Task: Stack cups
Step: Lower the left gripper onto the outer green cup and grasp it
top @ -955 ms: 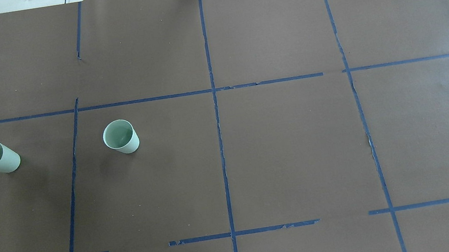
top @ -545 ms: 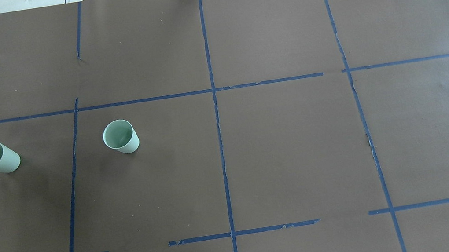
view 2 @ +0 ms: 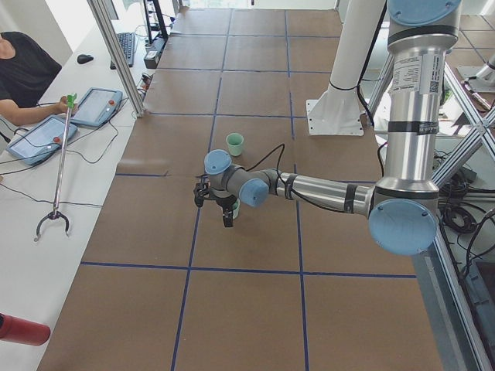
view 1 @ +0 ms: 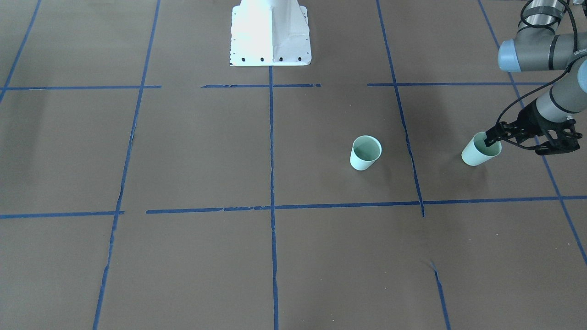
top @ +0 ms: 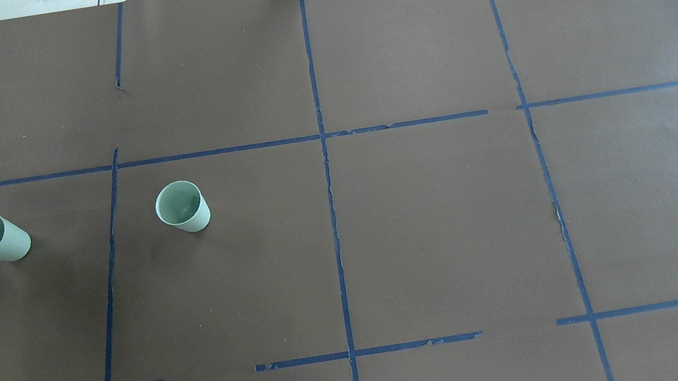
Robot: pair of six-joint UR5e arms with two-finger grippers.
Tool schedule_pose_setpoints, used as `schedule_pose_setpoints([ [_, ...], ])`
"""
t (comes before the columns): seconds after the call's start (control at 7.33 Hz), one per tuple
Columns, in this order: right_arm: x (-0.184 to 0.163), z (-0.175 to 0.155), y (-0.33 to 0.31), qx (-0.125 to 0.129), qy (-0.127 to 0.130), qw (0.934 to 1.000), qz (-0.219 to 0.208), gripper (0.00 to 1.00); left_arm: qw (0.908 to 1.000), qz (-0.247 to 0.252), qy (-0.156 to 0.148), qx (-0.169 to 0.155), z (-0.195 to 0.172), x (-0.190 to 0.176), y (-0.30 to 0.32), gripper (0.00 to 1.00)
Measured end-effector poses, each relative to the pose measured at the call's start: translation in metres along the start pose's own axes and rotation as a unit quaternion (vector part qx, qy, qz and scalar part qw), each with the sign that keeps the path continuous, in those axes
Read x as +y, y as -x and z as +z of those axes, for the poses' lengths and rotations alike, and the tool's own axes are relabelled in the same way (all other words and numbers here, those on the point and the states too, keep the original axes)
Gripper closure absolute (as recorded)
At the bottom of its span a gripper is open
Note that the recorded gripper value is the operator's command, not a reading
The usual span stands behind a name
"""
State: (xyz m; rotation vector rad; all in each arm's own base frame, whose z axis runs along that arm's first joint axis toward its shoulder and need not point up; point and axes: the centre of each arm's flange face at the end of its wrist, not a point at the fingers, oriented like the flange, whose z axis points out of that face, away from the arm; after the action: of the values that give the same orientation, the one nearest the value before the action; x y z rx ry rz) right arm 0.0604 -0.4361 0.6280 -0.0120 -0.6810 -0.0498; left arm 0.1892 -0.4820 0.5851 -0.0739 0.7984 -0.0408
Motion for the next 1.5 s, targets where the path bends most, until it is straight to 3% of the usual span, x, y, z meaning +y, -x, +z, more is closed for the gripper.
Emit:
schedule_pose_setpoints([
  [0.27, 0.000, 0.000, 0.000, 0.000, 0.000, 1.0000, 0.000, 0.00, 1.0000, 0.005, 0.007, -0.001, 0.008, 0.001, -0.004, 0.59],
  [0.55, 0.000, 0.000, 0.000, 0.000, 0.000, 1.0000, 0.000, 0.00, 0.9999, 0.009, 0.006, 0.001, 0.014, -0.001, -0.003, 0.94],
  [0.68, 0.000, 0.000, 0.000, 0.000, 0.000, 1.0000, 0.000, 0.00, 0.9999, 0.010, 0.006, 0.002, 0.015, -0.001, -0.002, 1.00],
  [1.09, 0.000, 0.000, 0.000, 0.000, 0.000, 1.0000, 0.000, 0.00, 0.9998, 0.014, 0.002, 0.013, 0.005, 0.001, -0.011, 1.00],
  [1.5, 0.000, 0.000, 0.000, 0.000, 0.000, 1.0000, 0.000, 0.00, 0.9995, 0.002, 0.000, 0.031, -0.067, 0.013, -0.043, 1.00],
])
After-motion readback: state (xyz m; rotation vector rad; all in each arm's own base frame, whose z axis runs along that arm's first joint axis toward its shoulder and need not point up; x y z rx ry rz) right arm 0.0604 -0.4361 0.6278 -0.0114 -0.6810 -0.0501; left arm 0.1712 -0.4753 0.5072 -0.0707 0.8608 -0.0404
